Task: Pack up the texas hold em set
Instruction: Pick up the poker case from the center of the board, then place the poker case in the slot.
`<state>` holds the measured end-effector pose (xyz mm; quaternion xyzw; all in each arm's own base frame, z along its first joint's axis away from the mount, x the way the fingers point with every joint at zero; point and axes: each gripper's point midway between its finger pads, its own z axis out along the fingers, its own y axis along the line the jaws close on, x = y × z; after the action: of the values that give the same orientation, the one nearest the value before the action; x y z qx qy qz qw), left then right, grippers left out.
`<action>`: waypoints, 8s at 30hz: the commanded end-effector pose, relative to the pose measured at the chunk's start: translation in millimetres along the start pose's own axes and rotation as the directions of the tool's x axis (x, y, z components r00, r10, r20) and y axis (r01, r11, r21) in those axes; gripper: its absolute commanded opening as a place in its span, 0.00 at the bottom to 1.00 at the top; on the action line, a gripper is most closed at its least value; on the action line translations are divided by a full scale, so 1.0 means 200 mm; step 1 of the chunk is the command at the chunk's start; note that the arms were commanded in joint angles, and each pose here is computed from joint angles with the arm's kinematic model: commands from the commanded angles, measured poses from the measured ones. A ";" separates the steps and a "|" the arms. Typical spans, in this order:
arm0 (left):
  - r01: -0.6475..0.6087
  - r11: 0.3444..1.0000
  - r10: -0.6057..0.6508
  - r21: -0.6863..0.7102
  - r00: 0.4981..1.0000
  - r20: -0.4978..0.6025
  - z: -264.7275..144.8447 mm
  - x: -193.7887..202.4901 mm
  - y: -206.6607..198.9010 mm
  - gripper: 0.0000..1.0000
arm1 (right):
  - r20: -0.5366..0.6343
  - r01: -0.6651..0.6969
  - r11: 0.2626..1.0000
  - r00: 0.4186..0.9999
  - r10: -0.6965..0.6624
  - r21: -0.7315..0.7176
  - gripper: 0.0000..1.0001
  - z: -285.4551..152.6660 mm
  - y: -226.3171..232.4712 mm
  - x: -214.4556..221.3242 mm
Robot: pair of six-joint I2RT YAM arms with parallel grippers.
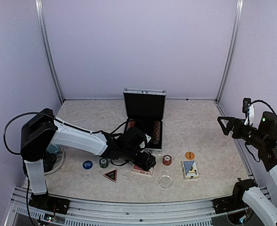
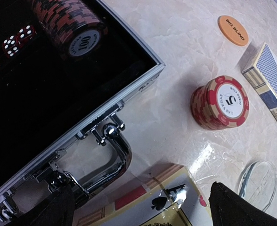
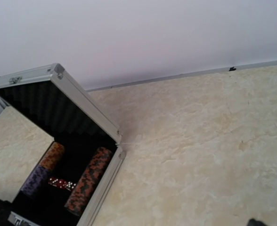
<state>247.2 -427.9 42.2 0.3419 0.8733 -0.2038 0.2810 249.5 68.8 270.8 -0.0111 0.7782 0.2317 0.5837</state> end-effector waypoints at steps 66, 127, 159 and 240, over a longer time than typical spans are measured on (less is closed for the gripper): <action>0.037 0.991 -0.028 0.126 0.997 -0.069 -0.22 0.27 -0.22 0.99 | -0.011 -0.014 1.000 1.000 0.014 0.002 0.99 0.02 -0.02 0.03; -0.139 0.989 0.137 -0.054 0.990 -0.034 -0.15 0.21 -0.23 0.99 | -0.006 -0.045 0.999 0.999 0.044 -0.027 0.99 0.03 -0.01 0.06; -0.209 0.976 0.214 0.055 0.969 -0.123 0.02 0.27 -0.23 0.92 | -0.027 -0.036 0.999 0.999 0.036 -0.011 0.99 0.05 -0.03 0.07; -0.683 0.707 0.700 -0.184 0.713 0.046 -0.21 -0.69 0.48 0.57 | 0.012 -0.024 0.999 1.000 0.025 -0.038 0.99 0.02 0.01 0.04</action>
<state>374.5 -390.4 134.6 0.5879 0.7093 -0.0346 0.3873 246.0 76.3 259.7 -0.0127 0.7738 0.2603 0.5773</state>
